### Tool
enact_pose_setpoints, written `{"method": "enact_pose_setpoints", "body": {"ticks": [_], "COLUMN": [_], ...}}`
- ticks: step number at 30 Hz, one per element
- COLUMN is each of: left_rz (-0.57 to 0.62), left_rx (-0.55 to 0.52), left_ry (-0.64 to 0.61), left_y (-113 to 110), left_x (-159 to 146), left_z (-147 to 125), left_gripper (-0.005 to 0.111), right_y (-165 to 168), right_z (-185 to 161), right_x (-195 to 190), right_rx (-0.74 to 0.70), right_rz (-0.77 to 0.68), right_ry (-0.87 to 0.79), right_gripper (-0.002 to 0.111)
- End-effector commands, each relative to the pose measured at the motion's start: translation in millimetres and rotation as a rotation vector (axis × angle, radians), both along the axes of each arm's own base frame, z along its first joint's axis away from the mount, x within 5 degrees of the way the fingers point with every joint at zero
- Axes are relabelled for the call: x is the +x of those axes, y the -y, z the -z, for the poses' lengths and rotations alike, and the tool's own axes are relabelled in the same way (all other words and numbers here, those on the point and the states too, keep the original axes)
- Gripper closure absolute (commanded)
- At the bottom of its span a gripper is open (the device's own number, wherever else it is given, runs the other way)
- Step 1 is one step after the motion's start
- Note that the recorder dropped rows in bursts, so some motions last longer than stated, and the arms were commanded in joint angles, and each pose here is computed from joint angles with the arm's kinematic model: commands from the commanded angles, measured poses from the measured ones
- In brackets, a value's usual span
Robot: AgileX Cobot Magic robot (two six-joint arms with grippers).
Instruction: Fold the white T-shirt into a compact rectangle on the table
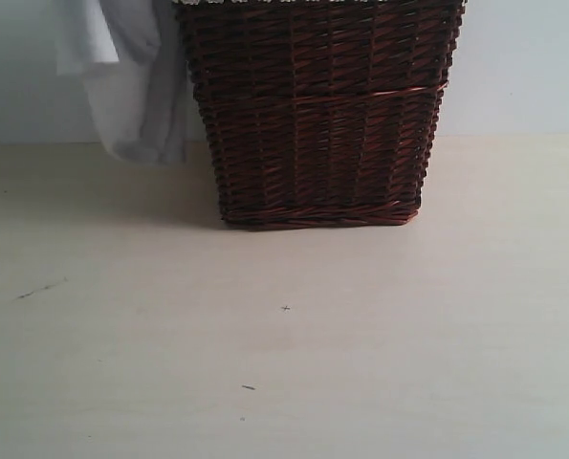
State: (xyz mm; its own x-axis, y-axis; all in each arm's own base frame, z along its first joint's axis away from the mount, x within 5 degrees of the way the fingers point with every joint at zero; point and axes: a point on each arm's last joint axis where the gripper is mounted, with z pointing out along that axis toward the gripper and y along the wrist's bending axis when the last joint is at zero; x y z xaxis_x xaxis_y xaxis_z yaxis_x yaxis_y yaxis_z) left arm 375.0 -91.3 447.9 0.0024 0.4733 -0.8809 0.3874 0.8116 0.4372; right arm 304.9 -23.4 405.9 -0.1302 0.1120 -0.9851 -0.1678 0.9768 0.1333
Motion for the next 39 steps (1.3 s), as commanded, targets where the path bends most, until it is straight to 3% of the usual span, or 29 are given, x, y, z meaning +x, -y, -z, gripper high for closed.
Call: {"method": "enact_pose_setpoints", "body": {"ticks": [1, 9, 14, 20, 24, 32, 39], "left_rz": [-0.077, -0.180, -0.186, -0.173, -0.188, -0.166, -0.136], "left_rx": [-0.063, -0.070, -0.106, -0.257, -0.294, -0.293, -0.371], "left_ry": [0.275, 0.607, 0.726, 0.849, 0.944, 0.947, 0.969], "left_y": [-11.5, -28.8, -34.3, -42.9, -50.3, -53.4, -59.5], "left_x": [-27.9, -68.6, -94.4, -131.0, -157.8, -181.4, -212.3], "left_z": [-51.5, -105.5, -142.5, -182.2, -198.9, -206.6, -216.5], "left_gripper": [0.107, 0.107, 0.107, 0.107, 0.107, 0.107, 0.107], "right_y": [-0.7, -0.5, -0.3, -0.3, -0.5, -2.4, -2.7], "right_z": [-1.7, -1.8, -1.8, -1.8, -1.8, -1.5, -1.4], "right_x": [0.5, 0.5, 0.6, 0.6, 0.5, 0.1, 0.0], "right_rx": [-0.007, -0.007, -0.007, -0.007, -0.007, -0.006, -0.002], "right_rz": [-0.005, -0.003, -0.001, -0.001, -0.002, -0.023, -0.027], "right_ry": [0.005, 0.006, 0.006, 0.006, 0.006, 0.002, 0.001], "right_gripper": [0.089, 0.089, 0.089, 0.089, 0.089, 0.089, 0.089]}}
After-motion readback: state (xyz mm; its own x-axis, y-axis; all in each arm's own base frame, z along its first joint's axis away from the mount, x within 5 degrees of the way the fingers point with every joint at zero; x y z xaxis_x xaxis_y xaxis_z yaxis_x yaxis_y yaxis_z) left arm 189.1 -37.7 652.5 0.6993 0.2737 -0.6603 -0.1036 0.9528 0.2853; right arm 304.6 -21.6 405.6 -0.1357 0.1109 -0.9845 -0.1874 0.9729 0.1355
